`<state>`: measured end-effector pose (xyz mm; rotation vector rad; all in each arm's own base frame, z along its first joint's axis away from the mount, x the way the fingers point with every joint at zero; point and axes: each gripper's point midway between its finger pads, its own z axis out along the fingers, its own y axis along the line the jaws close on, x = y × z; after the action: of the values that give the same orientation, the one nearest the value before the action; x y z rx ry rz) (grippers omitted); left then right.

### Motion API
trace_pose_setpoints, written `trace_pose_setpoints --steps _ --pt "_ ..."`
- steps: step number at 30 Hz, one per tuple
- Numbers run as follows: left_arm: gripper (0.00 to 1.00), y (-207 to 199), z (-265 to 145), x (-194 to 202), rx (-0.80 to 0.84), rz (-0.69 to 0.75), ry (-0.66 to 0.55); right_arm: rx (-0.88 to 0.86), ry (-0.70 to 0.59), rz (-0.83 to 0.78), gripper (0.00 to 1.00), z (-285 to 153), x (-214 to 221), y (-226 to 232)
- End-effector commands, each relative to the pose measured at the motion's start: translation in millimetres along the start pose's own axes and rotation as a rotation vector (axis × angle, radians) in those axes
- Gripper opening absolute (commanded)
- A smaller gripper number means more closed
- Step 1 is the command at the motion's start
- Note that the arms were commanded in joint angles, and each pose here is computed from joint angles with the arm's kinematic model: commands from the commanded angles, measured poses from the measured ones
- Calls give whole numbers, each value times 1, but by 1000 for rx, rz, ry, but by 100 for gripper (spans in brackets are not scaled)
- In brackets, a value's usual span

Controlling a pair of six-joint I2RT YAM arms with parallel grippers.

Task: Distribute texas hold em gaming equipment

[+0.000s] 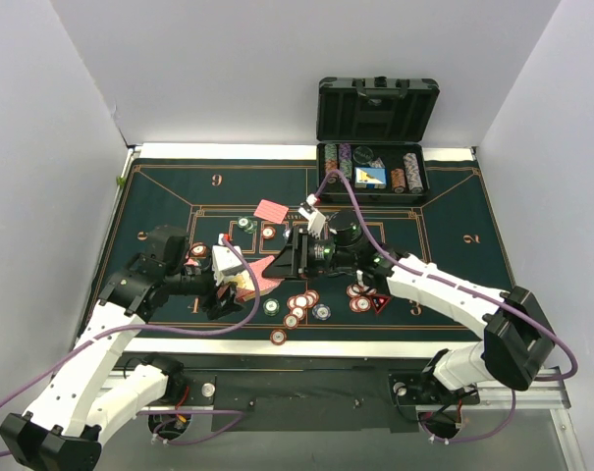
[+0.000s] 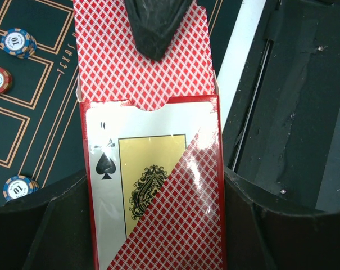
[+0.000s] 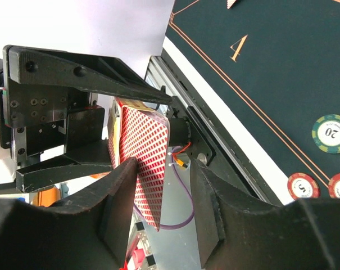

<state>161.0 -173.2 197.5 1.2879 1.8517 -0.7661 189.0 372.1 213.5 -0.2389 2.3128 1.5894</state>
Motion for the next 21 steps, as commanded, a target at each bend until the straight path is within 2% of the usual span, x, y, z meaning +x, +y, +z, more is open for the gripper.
trace_pose_setpoints --steps 1,9,13,18,21 --pt "0 7 -8 -37 -24 94 -111 -23 -51 7 37 -13 -12 0" --pt "0 7 -8 -36 -25 90 -107 -53 -109 39 30 -27 -28 1" --pt "0 8 -7 -36 -28 89 -109 -69 -130 50 20 -33 -32 4" --pt "0 8 -8 -36 -30 92 -112 -77 -161 58 1 -46 -40 8" --pt "0 8 -7 -35 -27 88 -108 -78 -191 61 0 -56 -47 9"
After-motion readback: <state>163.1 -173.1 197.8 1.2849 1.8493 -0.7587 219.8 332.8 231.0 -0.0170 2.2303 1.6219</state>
